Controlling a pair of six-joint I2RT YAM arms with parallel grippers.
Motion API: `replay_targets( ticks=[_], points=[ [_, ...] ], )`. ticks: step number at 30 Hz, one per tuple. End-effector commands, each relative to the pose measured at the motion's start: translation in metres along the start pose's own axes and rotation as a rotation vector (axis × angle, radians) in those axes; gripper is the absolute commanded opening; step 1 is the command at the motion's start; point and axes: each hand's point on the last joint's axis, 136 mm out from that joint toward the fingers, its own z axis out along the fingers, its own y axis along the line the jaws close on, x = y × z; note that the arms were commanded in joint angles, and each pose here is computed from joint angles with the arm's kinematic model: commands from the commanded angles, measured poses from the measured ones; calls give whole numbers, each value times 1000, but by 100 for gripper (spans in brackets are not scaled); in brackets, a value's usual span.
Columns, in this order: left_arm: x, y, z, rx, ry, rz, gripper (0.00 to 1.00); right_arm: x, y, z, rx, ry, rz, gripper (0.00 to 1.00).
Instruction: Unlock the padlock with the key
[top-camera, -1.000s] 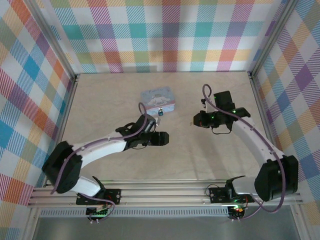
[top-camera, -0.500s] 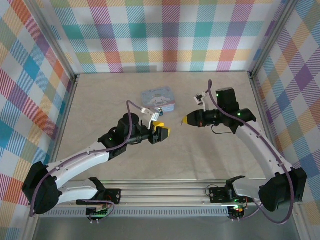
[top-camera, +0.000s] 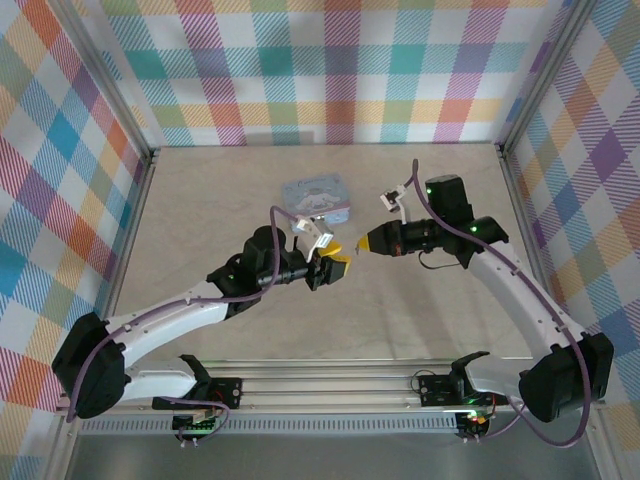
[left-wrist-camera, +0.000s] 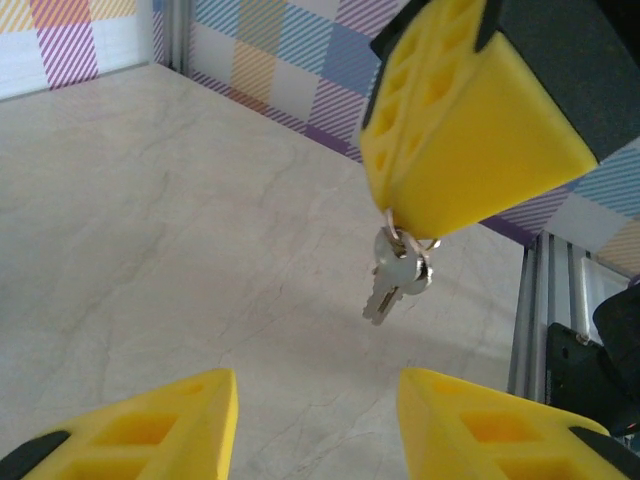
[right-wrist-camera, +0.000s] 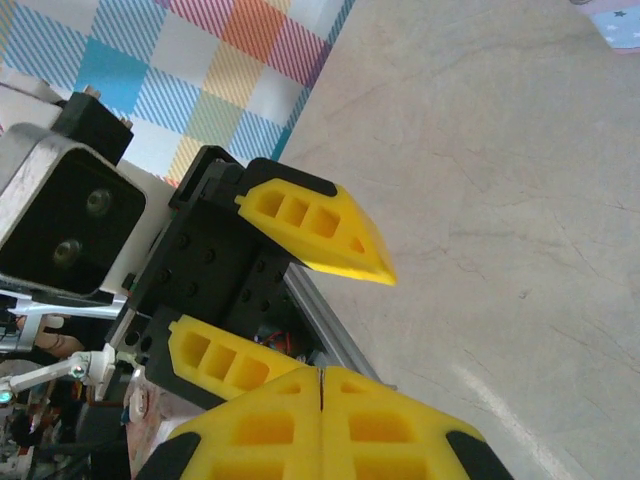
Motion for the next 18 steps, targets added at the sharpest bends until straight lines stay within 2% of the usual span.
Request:
replay_targets(
  ticks=[1, 7, 11, 18],
  points=[
    [-6, -6, 4, 24, -25, 82, 45, -5, 12, 3, -51, 1, -23, 0],
    [-6, -10, 12, 43, -12, 102, 43, -7, 10, 6, -45, 5, -14, 0],
    [-7, -10, 15, 43, -13, 108, 33, -6, 10, 9, -48, 11, -8, 0],
    [-17, -8, 14, 25, -49, 132, 33, -4, 9, 13, -54, 19, 1, 0]
  ],
)
